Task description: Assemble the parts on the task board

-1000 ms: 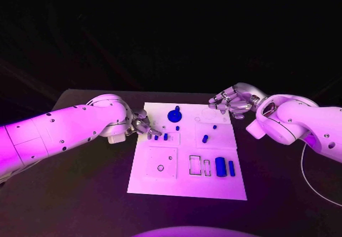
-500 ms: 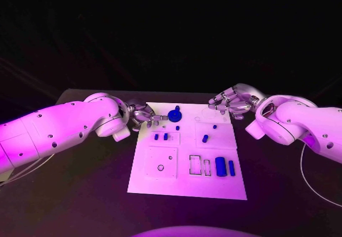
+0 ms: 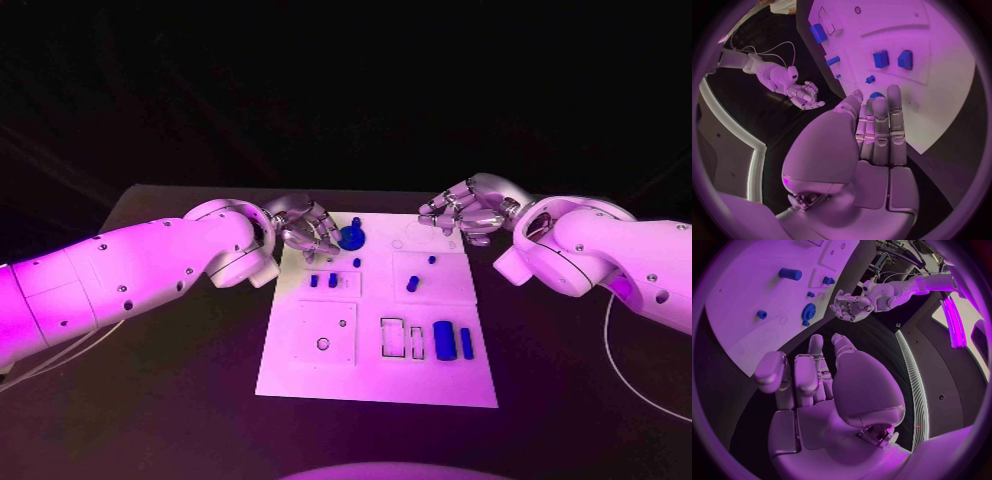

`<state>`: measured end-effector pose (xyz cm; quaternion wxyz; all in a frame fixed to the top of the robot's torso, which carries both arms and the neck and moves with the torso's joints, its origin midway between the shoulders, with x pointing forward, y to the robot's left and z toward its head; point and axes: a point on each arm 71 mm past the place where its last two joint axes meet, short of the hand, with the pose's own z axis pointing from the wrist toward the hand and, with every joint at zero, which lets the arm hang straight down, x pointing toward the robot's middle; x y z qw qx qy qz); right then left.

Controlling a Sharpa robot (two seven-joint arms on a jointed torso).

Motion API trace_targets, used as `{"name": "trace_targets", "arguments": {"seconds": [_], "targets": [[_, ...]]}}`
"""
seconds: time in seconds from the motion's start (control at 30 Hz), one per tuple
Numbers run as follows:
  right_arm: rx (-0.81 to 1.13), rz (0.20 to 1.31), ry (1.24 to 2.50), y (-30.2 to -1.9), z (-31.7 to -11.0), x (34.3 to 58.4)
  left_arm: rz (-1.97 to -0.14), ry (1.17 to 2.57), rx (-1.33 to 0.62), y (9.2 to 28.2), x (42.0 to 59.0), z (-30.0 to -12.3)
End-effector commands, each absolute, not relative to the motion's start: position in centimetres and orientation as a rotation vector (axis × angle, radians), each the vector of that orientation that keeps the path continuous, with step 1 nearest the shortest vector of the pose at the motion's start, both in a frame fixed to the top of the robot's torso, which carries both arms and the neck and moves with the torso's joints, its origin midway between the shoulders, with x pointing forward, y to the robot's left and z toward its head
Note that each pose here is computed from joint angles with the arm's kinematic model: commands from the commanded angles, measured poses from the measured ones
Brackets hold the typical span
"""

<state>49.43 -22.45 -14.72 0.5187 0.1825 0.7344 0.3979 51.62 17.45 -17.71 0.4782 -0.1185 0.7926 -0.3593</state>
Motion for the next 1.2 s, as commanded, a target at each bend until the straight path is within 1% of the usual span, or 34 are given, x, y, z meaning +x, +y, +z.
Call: {"name": "trace_targets", "arguments": {"seconds": [0.03, 0.2, 0.47, 0.7, 1.2], "targets": [[0.428, 0.969, 1.766, -22.2, -14.8, 49.4, -0.921, 1.782, -0.055, 16.0, 51.4, -17.1], [0.427, 0.972, 1.768, -22.2, -14.8, 49.4, -0.875, 1.748, 0.084, 14.5, 51.3, -17.8], [0.422, 0.977, 1.774, -22.1, -14.8, 49.3, -0.733, 1.810, 0.207, 13.2, 51.5, -19.2], [0.425, 0.978, 1.774, -22.1, -14.8, 49.4, -0.677, 1.801, 0.231, 12.7, 51.8, -19.5], [0.423, 0.981, 1.774, -21.9, -14.8, 49.4, -0.633, 1.808, 0.276, 11.4, 52.0, -19.8]]}}
